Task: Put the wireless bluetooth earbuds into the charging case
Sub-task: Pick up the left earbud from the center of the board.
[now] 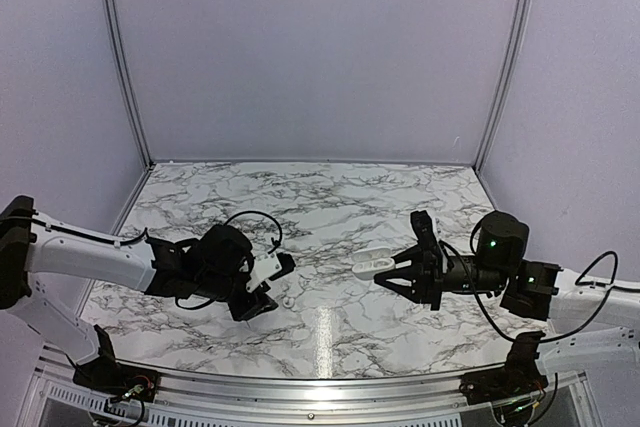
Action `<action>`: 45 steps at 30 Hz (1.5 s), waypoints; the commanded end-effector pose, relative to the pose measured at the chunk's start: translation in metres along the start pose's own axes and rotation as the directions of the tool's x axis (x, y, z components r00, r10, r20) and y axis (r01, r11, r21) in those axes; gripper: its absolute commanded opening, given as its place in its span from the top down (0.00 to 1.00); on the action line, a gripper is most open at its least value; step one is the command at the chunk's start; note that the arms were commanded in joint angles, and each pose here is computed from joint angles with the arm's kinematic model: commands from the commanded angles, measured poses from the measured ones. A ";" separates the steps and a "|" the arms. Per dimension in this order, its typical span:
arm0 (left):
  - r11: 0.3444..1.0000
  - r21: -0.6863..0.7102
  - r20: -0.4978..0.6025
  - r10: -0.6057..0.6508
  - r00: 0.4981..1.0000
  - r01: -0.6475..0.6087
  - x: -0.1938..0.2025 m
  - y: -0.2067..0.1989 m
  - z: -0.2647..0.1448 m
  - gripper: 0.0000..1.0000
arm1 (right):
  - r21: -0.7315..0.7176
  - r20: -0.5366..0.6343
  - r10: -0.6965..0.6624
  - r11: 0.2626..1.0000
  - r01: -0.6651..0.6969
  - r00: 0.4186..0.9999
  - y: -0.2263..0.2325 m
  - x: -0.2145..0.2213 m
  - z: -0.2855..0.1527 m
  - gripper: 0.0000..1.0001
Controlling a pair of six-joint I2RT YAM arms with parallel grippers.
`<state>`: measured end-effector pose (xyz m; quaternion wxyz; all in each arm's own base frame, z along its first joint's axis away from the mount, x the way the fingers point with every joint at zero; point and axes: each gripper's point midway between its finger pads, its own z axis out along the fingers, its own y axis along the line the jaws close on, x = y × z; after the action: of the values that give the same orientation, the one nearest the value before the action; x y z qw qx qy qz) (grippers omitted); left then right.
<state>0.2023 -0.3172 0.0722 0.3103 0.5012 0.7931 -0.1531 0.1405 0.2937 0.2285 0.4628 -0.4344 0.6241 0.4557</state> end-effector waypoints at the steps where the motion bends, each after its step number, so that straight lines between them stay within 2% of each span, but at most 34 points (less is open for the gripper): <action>1: 0.974 0.075 0.060 0.209 0.976 -0.213 0.002 -0.020 0.004 0.54 | -0.017 0.035 -0.021 1.000 0.021 0.999 0.003 -0.012 -0.001 1.00; 7: 0.945 0.064 0.118 0.312 0.943 -0.321 -0.006 -0.030 0.013 0.59 | -0.023 0.030 -0.020 1.000 0.021 0.999 0.003 -0.010 0.001 1.00; 13: 0.920 0.065 0.112 0.379 0.919 -0.387 -0.007 -0.031 0.025 0.61 | -0.038 0.031 -0.028 0.999 0.029 0.999 0.006 -0.010 0.000 1.00; 17: 0.909 0.051 0.100 0.407 0.908 -0.414 -0.008 -0.028 0.032 0.66 | -0.039 0.030 -0.027 0.999 0.028 0.999 0.007 -0.009 0.000 1.00; 45: 0.908 0.032 0.023 0.417 0.909 -0.417 0.003 -0.009 0.059 0.67 | -0.038 0.022 -0.025 0.999 0.026 0.999 0.006 -0.007 0.000 1.00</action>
<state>0.2030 -0.3466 0.0234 0.3249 0.6641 0.6644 -0.1094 0.1350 0.2958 0.2266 0.4511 -0.4442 0.6184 0.4656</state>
